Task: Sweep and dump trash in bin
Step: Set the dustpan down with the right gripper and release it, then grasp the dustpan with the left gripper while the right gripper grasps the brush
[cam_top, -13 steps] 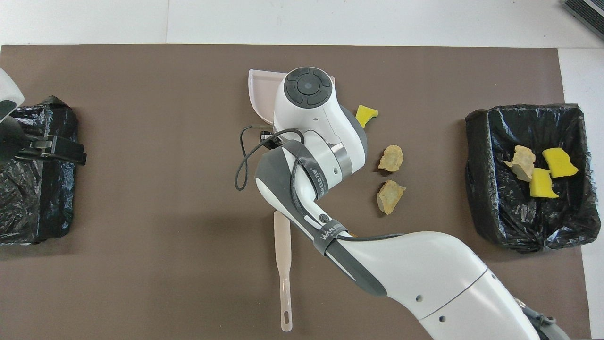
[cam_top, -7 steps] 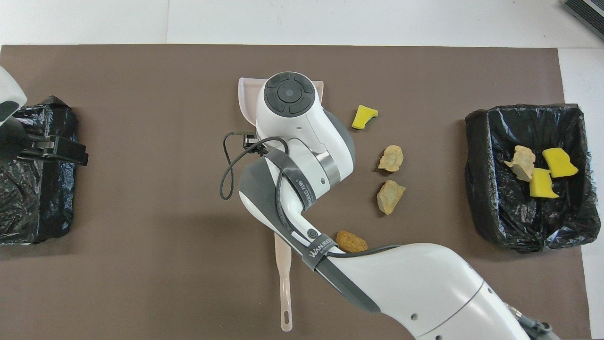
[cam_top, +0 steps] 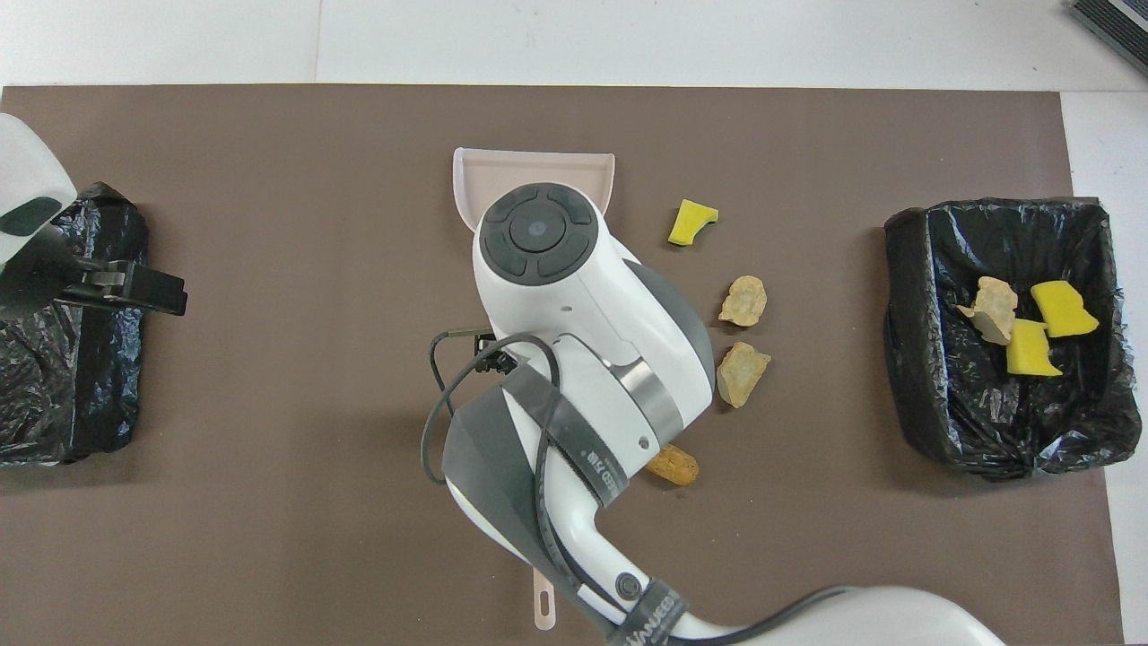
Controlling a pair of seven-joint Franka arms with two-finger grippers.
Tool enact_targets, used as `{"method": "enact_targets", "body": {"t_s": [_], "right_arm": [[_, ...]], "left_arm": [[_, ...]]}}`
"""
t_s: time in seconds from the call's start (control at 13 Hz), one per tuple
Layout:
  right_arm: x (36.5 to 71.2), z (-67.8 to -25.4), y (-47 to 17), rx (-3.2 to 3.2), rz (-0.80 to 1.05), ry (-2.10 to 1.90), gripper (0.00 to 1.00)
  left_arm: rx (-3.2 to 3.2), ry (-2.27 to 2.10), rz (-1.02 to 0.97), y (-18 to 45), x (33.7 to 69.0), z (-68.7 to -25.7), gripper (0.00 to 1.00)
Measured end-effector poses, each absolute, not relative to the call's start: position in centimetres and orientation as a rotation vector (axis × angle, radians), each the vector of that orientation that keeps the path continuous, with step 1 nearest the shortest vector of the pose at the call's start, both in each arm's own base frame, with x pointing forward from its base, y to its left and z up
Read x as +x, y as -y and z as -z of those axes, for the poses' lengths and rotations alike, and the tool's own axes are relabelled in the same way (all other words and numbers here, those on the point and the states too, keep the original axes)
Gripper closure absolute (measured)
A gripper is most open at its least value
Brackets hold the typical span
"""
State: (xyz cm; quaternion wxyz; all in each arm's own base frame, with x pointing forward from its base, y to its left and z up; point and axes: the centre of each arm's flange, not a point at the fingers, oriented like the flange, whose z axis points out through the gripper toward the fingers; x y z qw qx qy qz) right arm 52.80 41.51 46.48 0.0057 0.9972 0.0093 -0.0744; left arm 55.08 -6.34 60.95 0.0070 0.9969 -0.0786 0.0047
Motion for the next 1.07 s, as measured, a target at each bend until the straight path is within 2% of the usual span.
{"method": "enact_targets", "body": {"t_s": [0.23,0.54,0.77,1.07], "right_arm": [[45.5,-45.3,-43.4,3.145,0.315,-0.029,0.0],[37.0,-40.0,-42.2,3.162,0.396,-0.018,0.0],[33.8,-36.1,-41.9,3.152,0.378,0.003,0.0],[33.4,-34.4,-41.9,3.168,0.348,0.01,0.06]], "left_arm": [[3.106,0.256,-0.051,6.9,55.5,-60.9,0.0],[3.09,0.32,-0.087,9.6,58.1,-58.0,0.0],[3.076,0.359,-0.122,11.5,60.1,-55.2,0.0],[3.04,0.476,-0.194,17.1,61.5,-52.2,0.0]]}}
